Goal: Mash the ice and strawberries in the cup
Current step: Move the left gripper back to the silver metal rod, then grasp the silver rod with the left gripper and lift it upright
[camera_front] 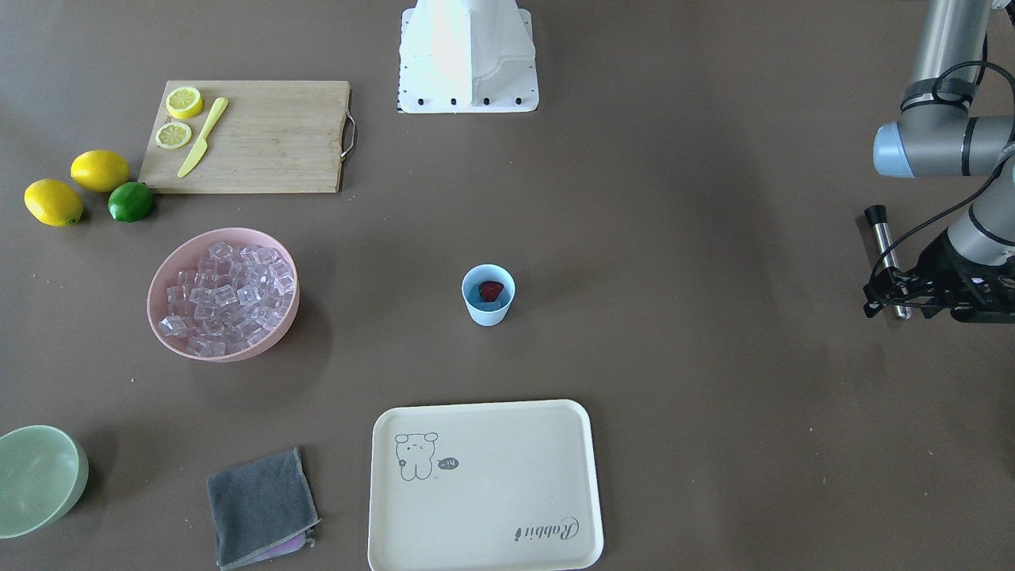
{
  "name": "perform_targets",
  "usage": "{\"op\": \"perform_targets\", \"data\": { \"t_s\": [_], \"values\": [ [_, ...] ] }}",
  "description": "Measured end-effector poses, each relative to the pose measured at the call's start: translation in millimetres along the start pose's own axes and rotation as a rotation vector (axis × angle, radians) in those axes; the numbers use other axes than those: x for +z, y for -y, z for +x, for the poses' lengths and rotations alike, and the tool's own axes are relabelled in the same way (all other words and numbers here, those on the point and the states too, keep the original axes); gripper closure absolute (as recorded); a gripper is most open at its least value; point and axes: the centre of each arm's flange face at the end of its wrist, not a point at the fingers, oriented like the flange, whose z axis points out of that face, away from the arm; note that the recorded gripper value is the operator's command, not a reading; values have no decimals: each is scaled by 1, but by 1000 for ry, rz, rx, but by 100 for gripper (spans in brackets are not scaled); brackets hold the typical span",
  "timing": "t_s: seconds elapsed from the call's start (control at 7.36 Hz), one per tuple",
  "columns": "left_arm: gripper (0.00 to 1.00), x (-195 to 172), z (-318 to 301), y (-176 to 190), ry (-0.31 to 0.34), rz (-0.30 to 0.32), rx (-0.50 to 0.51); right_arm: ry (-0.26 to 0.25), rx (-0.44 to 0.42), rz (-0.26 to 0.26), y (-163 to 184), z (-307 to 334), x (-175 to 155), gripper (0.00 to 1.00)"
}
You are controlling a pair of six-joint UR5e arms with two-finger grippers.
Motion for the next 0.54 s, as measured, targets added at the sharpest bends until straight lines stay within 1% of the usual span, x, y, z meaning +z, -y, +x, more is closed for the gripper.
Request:
{"op": "perform_targets", "data": {
  "t_s": [0.14,0.27,0.41,0.54],
  "values": [
    [6,7,-15,-11,0,-1,-2,-1,1,0,0,0,0,0],
    [12,11,-25,-21,0,-1,-3,-2,0,1,0,0,-1,0],
    [15,13,-32,-29,-3,3,-1,-6,0,2,1,0,-2,0],
    [27,15,-37,-36,-5,3,2,-10,-1,2,1,1,-2,0]
  ]
}}
